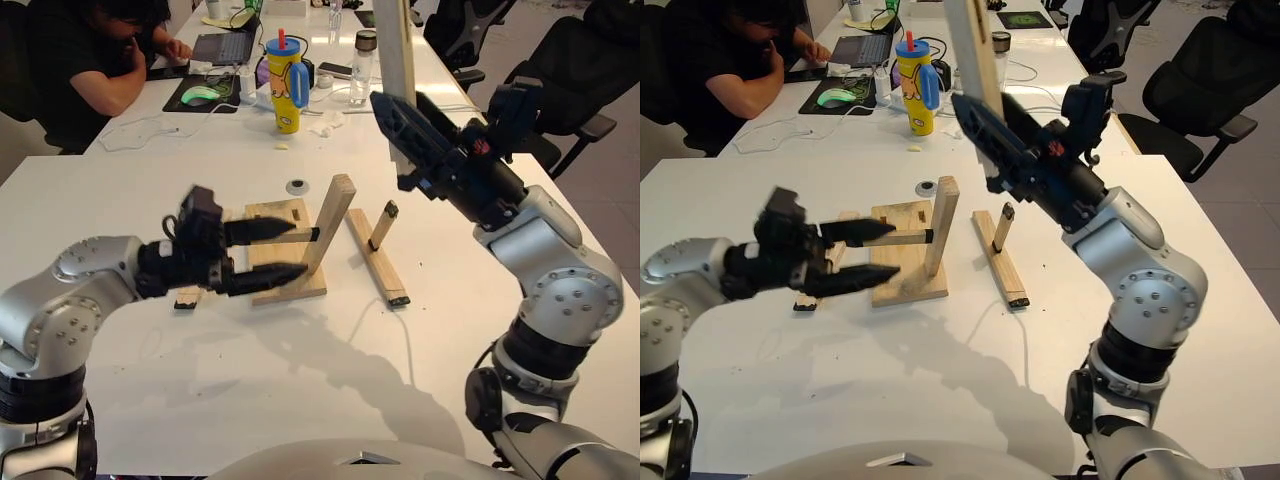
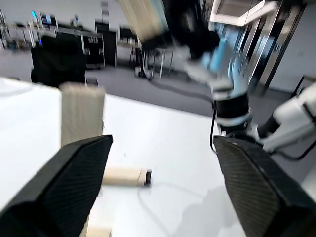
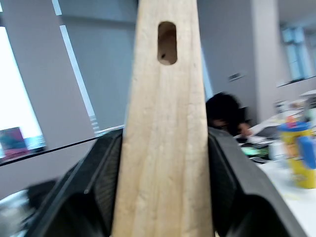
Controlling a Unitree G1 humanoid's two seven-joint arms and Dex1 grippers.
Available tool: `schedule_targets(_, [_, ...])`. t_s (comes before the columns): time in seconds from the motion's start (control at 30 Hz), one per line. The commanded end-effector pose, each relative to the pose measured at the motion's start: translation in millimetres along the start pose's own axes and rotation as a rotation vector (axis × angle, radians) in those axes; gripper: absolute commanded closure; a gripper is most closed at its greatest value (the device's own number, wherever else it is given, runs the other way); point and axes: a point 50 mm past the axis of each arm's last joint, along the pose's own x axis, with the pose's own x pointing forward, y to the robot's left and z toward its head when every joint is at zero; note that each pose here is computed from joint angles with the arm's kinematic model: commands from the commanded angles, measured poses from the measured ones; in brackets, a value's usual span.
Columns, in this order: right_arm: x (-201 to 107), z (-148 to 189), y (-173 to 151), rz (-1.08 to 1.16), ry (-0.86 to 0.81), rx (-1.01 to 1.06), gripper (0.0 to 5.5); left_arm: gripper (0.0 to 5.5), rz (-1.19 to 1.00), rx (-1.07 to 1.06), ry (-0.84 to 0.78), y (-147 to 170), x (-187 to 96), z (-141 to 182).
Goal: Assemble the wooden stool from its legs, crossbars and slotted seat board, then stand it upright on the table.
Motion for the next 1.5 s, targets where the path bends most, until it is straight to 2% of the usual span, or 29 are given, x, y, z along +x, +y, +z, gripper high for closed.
schedule_targets(0.03, [-33,-6,37,0.368,0.265,0.157,3.44,1.11,-0.022,-0.058,-0.243,4,-8,47])
schedule_targets(0.07, [-37,-12,37,0.370,0.305,0.177,3.44,0.92,-0.039,-0.081,-0.264,3,-8,51])
schedule_targets(0.17, [-46,-23,37,0.381,0.360,0.215,3.44,0.90,-0.086,-0.142,-0.310,2,-6,62])
schedule_targets(0.4, [-49,-38,33,0.374,0.405,0.228,3.45,0.90,-0.182,-0.185,-0.270,-10,3,67])
schedule_targets(0.83, [-50,-49,31,0.393,0.445,0.152,3.45,0.90,-0.196,-0.238,-0.173,-9,11,50])
schedule_targets(1.37, [-55,-49,25,0.385,0.446,0.164,3.45,3.34,-0.181,-0.249,-0.088,-8,6,39])
schedule_targets(1.5, [-55,-49,20,0.368,0.455,0.176,3.45,3.41,-0.139,-0.243,-0.041,-6,0,33])
